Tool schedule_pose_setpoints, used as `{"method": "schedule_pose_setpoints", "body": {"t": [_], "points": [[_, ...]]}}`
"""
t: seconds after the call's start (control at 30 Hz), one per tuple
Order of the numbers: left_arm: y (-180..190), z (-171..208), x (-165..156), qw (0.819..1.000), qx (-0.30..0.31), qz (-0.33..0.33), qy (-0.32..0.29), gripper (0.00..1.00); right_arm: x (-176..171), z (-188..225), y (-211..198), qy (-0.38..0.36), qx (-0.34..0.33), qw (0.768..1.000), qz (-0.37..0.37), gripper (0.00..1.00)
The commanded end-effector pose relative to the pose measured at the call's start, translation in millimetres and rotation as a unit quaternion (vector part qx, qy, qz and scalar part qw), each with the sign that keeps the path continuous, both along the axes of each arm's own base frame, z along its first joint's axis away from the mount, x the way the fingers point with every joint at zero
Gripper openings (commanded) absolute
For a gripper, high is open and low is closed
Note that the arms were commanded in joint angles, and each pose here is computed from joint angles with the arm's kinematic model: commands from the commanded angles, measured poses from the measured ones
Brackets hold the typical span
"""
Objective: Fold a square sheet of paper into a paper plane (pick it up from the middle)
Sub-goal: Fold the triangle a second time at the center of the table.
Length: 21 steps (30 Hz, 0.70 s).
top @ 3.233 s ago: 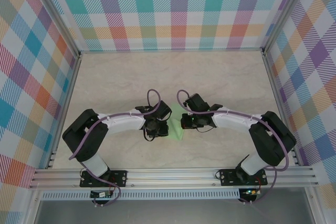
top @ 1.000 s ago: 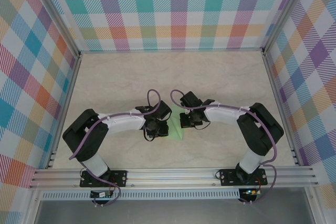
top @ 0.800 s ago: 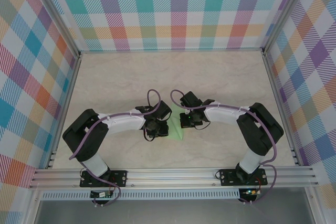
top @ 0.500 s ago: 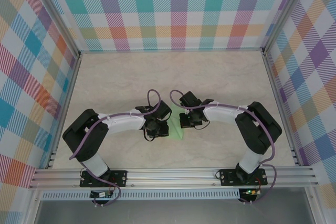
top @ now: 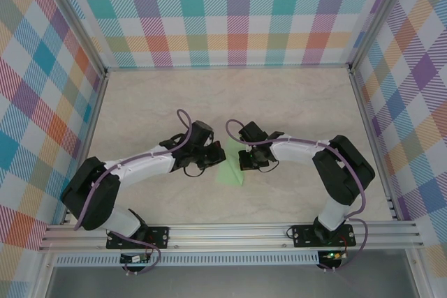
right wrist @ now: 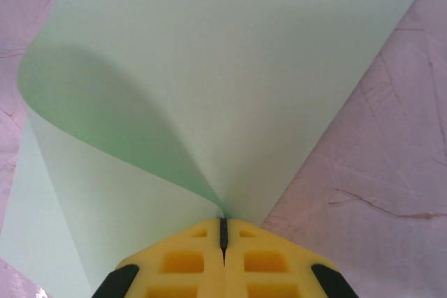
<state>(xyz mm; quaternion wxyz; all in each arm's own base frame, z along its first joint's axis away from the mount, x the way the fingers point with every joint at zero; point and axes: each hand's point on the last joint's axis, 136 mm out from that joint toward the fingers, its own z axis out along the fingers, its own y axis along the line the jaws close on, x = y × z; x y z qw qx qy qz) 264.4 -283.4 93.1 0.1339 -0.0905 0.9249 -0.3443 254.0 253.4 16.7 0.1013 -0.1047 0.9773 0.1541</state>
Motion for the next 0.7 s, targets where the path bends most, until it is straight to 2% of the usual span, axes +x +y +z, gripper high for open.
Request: {"method": "schedule_pose_setpoints", "body": {"t": [0.0,0.1,0.67], "points": [[-18,1,10,0.997,-0.072,0.010,0.017,0.00,-5,-13,-9,0.013,-0.024,1.000,-0.002,0.04],[-26,-3,15,0.995,-0.091,0.013,0.023,0.00,-5,-13,-10,0.013,-0.025,1.000,-0.002,0.04],[-31,-32,12,0.995,-0.092,0.008,0.050,0.00,-7,-15,-14,0.014,-0.031,0.999,-0.005,0.04]]}}
